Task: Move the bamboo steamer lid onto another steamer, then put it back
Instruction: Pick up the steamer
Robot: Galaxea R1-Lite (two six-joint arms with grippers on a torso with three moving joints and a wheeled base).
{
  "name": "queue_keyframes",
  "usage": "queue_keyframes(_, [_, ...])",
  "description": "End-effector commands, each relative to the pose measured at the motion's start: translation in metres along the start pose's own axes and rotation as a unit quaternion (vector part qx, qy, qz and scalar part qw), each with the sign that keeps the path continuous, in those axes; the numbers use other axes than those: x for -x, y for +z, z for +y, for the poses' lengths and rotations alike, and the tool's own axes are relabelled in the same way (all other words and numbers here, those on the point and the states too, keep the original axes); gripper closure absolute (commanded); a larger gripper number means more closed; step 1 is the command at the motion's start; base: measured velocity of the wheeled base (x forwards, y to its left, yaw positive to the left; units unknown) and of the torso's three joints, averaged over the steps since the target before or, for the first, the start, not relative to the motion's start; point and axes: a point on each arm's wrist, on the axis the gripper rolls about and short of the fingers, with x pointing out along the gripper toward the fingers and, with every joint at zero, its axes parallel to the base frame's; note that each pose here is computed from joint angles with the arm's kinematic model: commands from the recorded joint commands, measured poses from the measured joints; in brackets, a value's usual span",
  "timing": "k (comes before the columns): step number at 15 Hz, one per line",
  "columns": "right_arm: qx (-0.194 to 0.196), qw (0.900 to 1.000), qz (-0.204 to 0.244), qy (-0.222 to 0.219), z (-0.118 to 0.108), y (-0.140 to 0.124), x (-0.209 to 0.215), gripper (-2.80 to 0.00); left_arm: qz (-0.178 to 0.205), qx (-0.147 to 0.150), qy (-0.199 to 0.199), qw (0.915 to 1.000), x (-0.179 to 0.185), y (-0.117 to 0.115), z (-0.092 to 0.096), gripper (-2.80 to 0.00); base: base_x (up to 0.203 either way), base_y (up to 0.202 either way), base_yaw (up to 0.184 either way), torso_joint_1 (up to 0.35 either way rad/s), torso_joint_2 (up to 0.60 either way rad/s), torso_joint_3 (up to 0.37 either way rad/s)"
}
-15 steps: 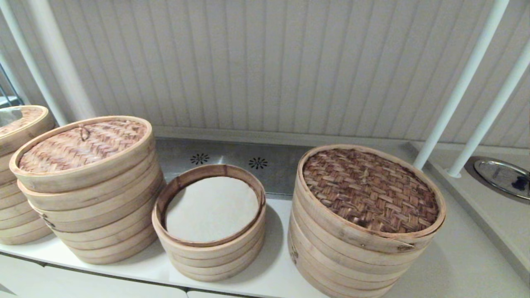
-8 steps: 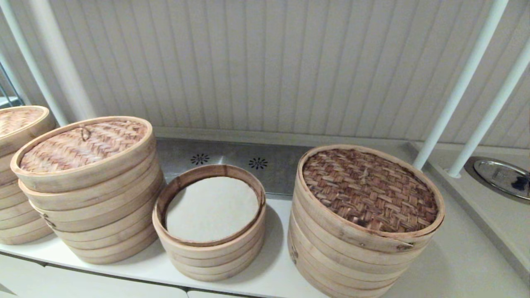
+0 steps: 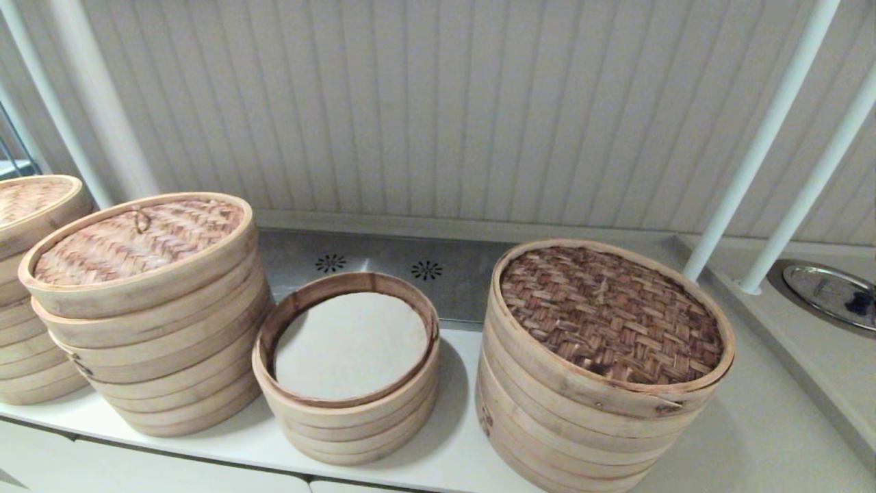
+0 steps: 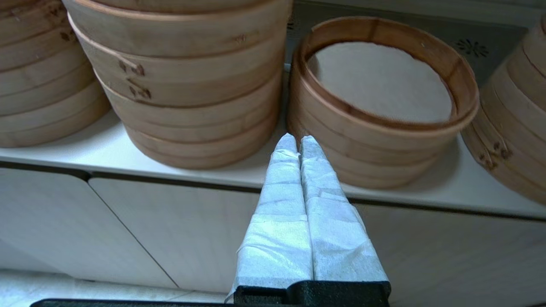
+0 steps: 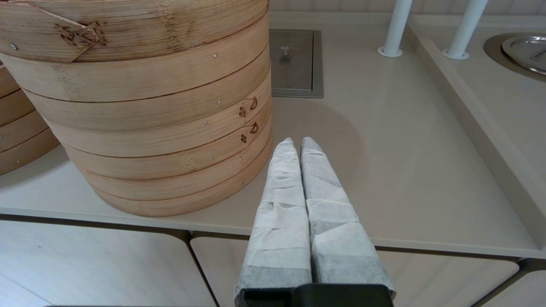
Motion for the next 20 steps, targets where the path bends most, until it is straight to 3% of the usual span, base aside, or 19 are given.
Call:
queue_keyframes(1, [0.000,1.000,0.001,0.000,0.000,-0.001,0.000,0.00,-0.031,-0.005,-0.008,0.9995,0.014,-0.014,-0.001,0.00,0.000,0.000,0.000,0.000,0.00,0.000])
queue_keyframes(5, [0.000,1.000,0.001,0.000,0.000,-0.001,0.000,0.00,-0.047,-0.020,-0.014,0.9986,0.020,-0.048,0.001,0.00,0.000,0.000,0.000,0.000,0.00,0.000])
queue_keyframes(9, [0.000,1.000,0.001,0.000,0.000,-0.001,0.000,0.00,-0.034,-0.033,-0.007,0.9989,0.013,-0.081,0.003,0.00,0.000,0.000,0.000,0.000,0.00,0.000])
queue_keyframes(20, [0.000,1.000,0.001,0.000,0.000,-0.001,0.000,0.00,-0.084,-0.058,0.039,0.9940,-0.010,-0.101,0.007,0.00,0.000,0.000,0.000,0.000,0.00,0.000])
